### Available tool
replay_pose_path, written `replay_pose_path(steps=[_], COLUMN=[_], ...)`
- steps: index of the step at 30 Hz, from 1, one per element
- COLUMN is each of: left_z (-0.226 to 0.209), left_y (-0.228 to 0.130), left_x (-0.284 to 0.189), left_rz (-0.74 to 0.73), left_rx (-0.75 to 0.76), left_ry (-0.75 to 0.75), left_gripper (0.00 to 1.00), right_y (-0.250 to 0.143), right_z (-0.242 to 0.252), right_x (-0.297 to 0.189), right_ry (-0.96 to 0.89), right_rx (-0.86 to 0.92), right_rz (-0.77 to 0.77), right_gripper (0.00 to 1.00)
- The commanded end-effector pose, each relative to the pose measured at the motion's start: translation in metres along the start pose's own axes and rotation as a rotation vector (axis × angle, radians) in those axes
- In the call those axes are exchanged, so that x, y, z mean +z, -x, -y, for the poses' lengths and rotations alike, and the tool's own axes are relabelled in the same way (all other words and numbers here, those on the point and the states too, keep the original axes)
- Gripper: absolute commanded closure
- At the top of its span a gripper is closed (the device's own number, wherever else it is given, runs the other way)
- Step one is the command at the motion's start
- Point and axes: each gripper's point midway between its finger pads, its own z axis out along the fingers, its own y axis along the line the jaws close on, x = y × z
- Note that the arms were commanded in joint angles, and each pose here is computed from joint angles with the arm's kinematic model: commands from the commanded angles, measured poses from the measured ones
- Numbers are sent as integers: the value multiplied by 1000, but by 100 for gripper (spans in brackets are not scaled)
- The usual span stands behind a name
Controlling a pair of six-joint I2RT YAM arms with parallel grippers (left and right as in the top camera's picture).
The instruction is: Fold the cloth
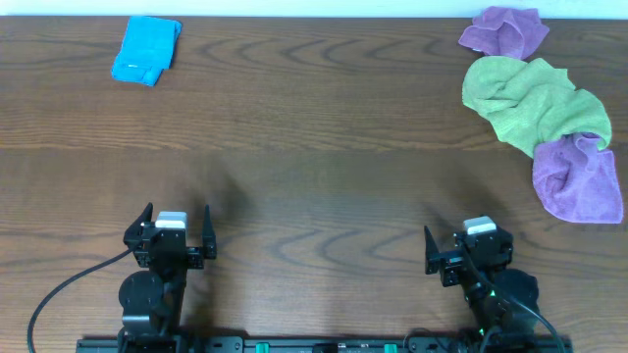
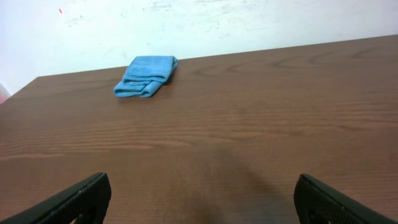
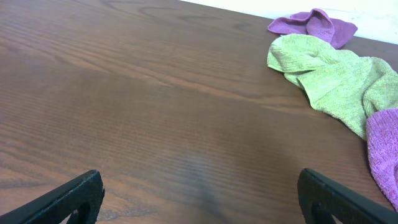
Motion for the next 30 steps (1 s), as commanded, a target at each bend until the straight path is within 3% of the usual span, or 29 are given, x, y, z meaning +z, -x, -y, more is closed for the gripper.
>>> replay_pose_path(steps=[1, 5, 7, 16, 30], left_z=[-3, -3, -3, -3, -3], left_y=[-15, -15, -15, -15, -15], left_x=[3, 3, 3, 3, 3], left_rz=[-34, -34, -34, -34, -34], left_rx=[-16, -16, -16, -16, -16], left_ry=[19, 19, 19, 19, 19], left_gripper=[5, 5, 5, 5, 5], right_y=[0, 16, 30, 52, 29], right_z=[2, 6, 26, 84, 214], right_x=[0, -1, -4, -3, 32], right_ry=[-7, -29, -131, -381, -672], right_rx=[-11, 13, 156, 310, 445], right_rz=[5, 71, 132, 206, -182], right_gripper=[1, 1, 1, 1, 1])
